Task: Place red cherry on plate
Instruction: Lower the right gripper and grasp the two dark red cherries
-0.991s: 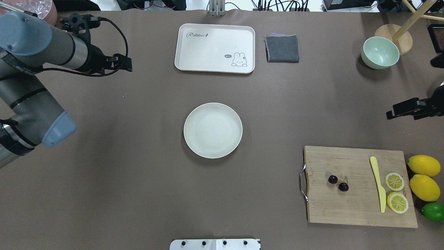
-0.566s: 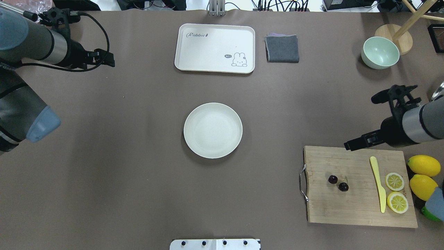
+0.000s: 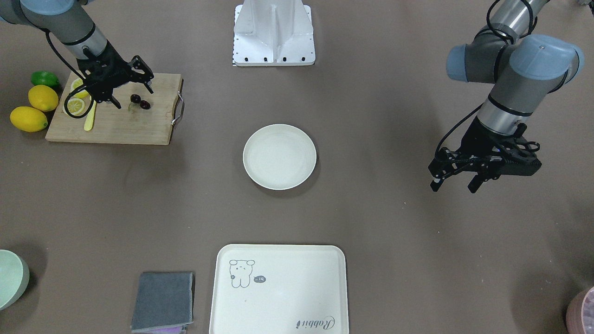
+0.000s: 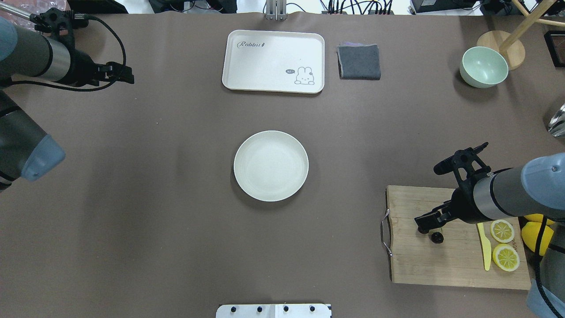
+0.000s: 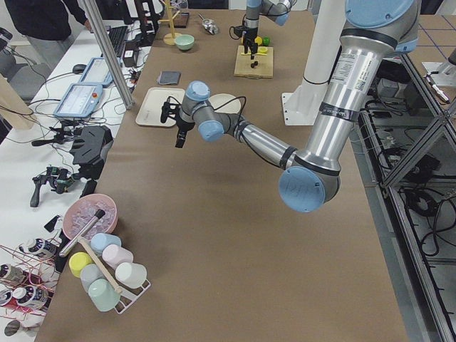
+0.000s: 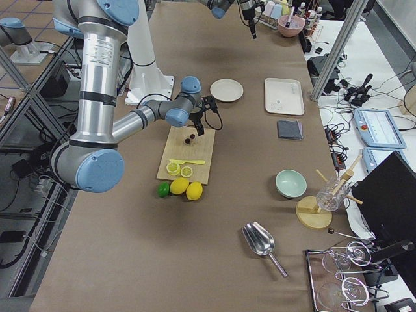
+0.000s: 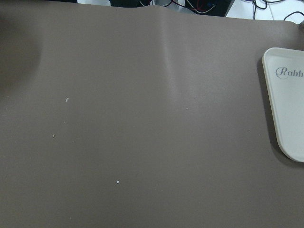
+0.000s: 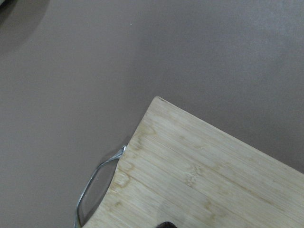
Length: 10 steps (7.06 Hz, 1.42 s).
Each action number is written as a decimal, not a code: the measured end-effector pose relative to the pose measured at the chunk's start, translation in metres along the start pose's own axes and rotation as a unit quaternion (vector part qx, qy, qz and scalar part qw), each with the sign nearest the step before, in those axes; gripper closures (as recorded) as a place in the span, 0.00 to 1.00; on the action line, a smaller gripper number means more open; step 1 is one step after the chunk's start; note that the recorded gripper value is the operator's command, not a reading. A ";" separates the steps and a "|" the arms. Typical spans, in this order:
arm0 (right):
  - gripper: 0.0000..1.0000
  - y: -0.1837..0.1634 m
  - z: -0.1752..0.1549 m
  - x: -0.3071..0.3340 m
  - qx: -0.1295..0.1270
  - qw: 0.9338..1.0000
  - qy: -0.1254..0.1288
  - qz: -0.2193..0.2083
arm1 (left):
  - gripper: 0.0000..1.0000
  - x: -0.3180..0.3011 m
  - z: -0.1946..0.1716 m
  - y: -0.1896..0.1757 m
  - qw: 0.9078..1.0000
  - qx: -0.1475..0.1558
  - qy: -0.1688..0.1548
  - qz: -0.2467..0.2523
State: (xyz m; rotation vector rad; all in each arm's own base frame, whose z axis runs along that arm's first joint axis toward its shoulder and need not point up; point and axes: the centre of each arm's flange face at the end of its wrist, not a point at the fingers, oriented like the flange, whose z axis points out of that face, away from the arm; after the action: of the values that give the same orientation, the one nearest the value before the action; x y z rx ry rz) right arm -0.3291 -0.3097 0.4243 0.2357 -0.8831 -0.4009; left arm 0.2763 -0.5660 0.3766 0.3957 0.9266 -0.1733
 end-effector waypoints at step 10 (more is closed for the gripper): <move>1.00 0.001 0.035 -0.012 -0.002 1.000 0.025 -0.013 | 0.02 -0.023 -0.007 -0.007 1.000 0.007 -0.009 0.007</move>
State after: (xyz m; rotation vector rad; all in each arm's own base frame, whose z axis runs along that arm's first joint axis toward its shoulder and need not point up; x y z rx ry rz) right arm -0.3633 -0.3052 0.4379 0.2529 -0.8309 -0.4200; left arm 0.2552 -0.5706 0.3900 0.4122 0.9046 -0.1702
